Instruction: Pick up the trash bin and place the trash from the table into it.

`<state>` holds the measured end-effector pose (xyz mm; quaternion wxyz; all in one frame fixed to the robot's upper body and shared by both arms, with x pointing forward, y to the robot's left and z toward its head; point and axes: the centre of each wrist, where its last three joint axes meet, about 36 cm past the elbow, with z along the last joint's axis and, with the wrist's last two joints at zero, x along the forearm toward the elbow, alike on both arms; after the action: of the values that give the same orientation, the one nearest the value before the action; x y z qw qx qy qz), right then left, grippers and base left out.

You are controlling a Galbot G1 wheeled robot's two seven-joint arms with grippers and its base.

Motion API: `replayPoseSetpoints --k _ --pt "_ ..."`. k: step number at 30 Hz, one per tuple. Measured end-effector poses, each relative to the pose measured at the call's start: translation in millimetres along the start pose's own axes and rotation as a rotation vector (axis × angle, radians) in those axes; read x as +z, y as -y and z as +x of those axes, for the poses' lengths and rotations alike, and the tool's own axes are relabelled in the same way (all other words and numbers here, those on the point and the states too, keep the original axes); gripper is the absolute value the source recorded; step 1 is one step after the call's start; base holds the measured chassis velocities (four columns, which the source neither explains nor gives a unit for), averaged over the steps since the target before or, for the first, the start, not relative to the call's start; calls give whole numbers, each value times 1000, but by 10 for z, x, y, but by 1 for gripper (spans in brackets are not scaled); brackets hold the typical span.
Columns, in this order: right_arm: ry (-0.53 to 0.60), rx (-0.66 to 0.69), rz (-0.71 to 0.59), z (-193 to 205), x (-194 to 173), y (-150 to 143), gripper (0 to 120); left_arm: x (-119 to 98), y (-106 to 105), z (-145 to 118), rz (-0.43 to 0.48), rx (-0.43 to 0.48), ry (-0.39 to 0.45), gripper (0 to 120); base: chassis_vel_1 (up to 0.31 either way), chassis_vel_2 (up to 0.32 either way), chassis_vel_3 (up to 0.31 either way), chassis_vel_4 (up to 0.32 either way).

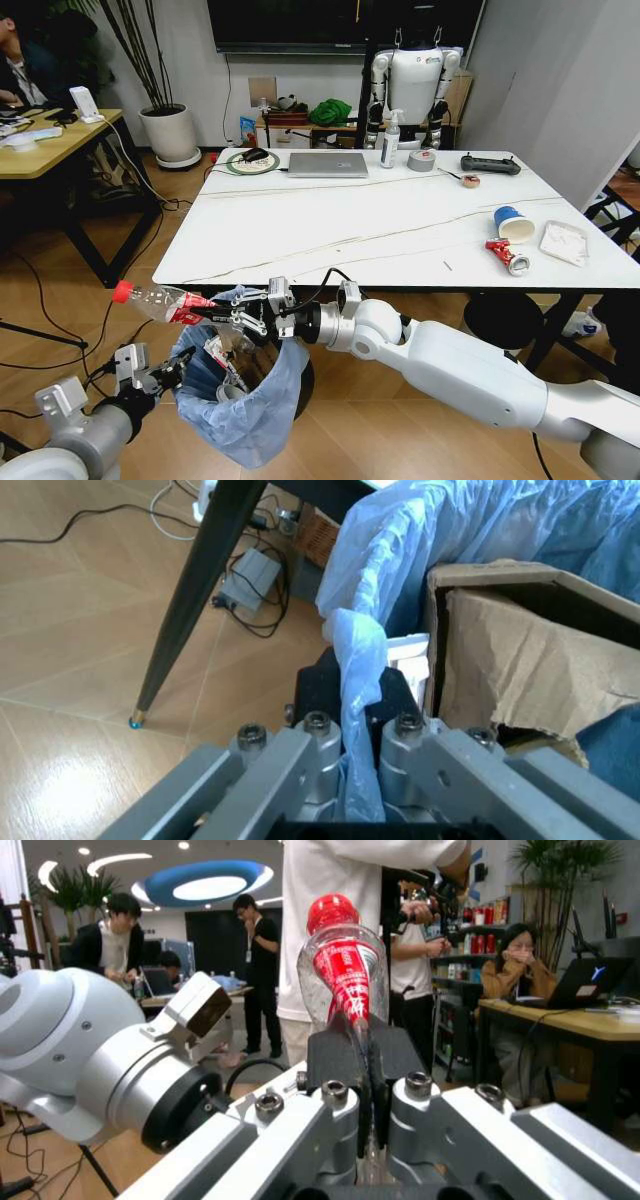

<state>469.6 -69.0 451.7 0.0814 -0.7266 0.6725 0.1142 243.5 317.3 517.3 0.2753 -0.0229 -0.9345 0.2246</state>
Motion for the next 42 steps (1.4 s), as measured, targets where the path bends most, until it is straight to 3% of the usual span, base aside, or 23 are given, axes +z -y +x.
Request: replayPoseSetpoints --k 8,11,13,17,21,26,28,31,32,37,42 --pt "0 -18 1 61 89 -61 23 -1 6 5 2 -1 -2 0 0 0 0 0" --pt "3 -21 2 56 94 -68 38 -1 7 5 2 -1 -3 0 0 0 0 0" --pt "3 -21 2 55 94 -67 40 -1 7 5 2 -1 -3 0 0 0 0 0" --pt "10 -30 14 30 47 -50 61 4 6 7 5 -2 -3 0 0 0 0 0" --pt "36 -9 41 6 -102 11 72 13 4 10 7 -6 0 0 0 0 0 0" --pt "64 154 122 147 -581 283 90 52 17 18 14 -10 4 0 0 0 0 0" --pt "52 283 156 339 -821 395 98 83 28 22 20 -10 6 0 0 0 0 0" --pt "26 497 177 674 -1018 468 100 115 22 23 15 -12 14 0 0 0 0 0" --pt "26 497 177 674 -1018 468 100 115 22 23 15 -12 14 0 0 0 0 0" --pt "-40 802 196 1377 -1159 488 100 136 49 32 10 -6 29 0 0 0 0 0" --pt "-75 939 257 1829 -1257 401 100 141 41 29 3 -8 41 0 0 0 0 0"
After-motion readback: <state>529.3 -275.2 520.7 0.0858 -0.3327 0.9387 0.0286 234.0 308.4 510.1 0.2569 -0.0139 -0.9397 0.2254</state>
